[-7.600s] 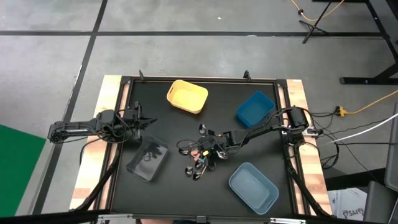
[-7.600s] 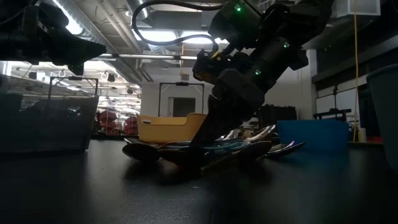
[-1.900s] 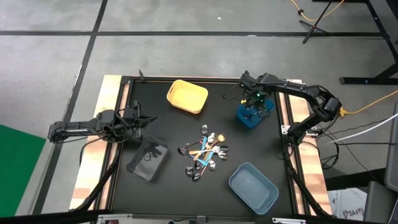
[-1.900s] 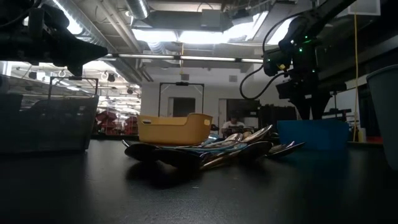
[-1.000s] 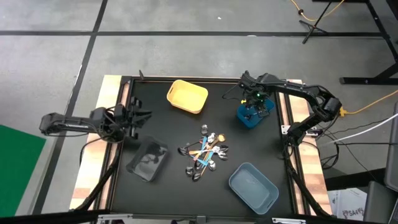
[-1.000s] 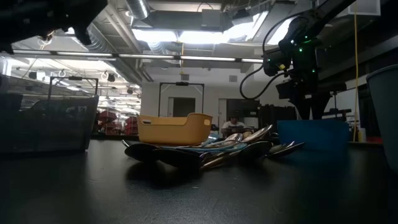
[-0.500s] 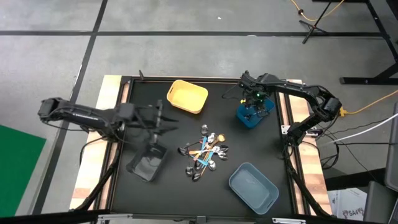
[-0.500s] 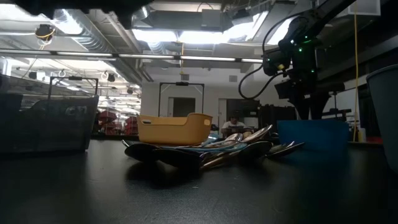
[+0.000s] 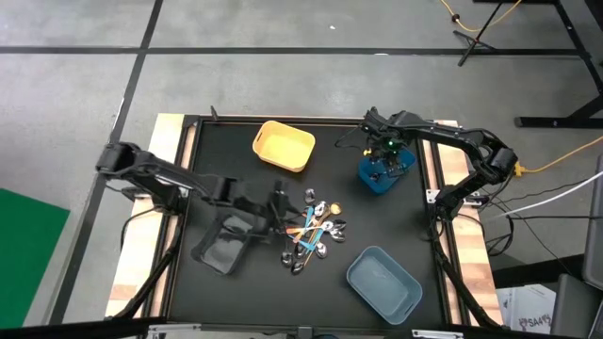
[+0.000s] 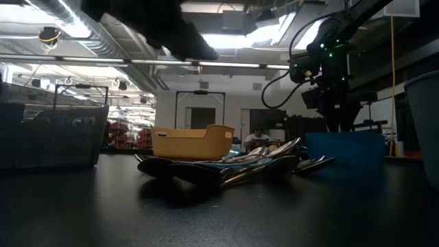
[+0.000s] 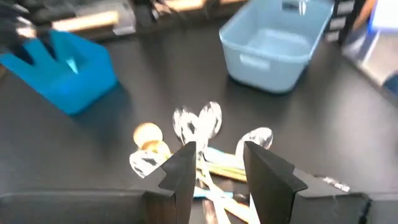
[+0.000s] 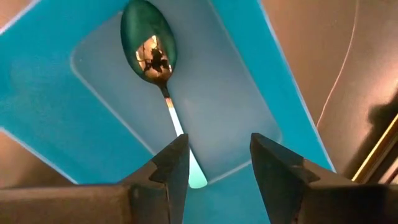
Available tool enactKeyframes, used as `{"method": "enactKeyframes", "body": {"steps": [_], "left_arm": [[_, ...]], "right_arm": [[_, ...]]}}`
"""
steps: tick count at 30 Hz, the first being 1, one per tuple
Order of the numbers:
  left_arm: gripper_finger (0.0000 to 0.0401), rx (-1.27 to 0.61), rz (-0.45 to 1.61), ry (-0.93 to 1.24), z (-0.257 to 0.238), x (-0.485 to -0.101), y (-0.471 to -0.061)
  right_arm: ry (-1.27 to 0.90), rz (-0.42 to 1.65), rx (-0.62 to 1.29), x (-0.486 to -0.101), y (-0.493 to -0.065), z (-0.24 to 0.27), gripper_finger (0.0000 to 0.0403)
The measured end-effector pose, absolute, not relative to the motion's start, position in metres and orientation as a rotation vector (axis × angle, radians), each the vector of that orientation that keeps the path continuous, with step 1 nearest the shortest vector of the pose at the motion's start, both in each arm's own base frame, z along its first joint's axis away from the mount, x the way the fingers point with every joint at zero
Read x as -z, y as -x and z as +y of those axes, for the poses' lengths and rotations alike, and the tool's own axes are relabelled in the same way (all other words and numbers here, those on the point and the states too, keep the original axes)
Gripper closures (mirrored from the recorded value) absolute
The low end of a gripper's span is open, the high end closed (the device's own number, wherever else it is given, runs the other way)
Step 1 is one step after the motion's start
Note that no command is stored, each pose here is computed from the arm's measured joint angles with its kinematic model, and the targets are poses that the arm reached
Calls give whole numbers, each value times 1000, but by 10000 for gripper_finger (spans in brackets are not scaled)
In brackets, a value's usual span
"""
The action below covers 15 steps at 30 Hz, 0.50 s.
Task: Sort silverware by color (type)
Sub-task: Put the light blue spoon into the blue bin
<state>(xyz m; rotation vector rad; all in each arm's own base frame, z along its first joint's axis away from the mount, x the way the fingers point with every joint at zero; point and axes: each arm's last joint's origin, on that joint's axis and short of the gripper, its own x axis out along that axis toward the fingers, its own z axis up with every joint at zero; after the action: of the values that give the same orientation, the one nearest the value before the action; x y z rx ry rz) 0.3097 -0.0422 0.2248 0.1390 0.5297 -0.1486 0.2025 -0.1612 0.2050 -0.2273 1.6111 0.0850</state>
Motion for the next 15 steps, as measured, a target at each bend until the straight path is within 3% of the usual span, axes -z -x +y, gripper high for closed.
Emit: {"method": "enactKeyframes", "body": {"steps": [15], "left_arm": [[273, 206, 879, -191, -56, -156, -336]], "right_arm": [[222, 1602, -90, -205, -203, -161, 242]]}}
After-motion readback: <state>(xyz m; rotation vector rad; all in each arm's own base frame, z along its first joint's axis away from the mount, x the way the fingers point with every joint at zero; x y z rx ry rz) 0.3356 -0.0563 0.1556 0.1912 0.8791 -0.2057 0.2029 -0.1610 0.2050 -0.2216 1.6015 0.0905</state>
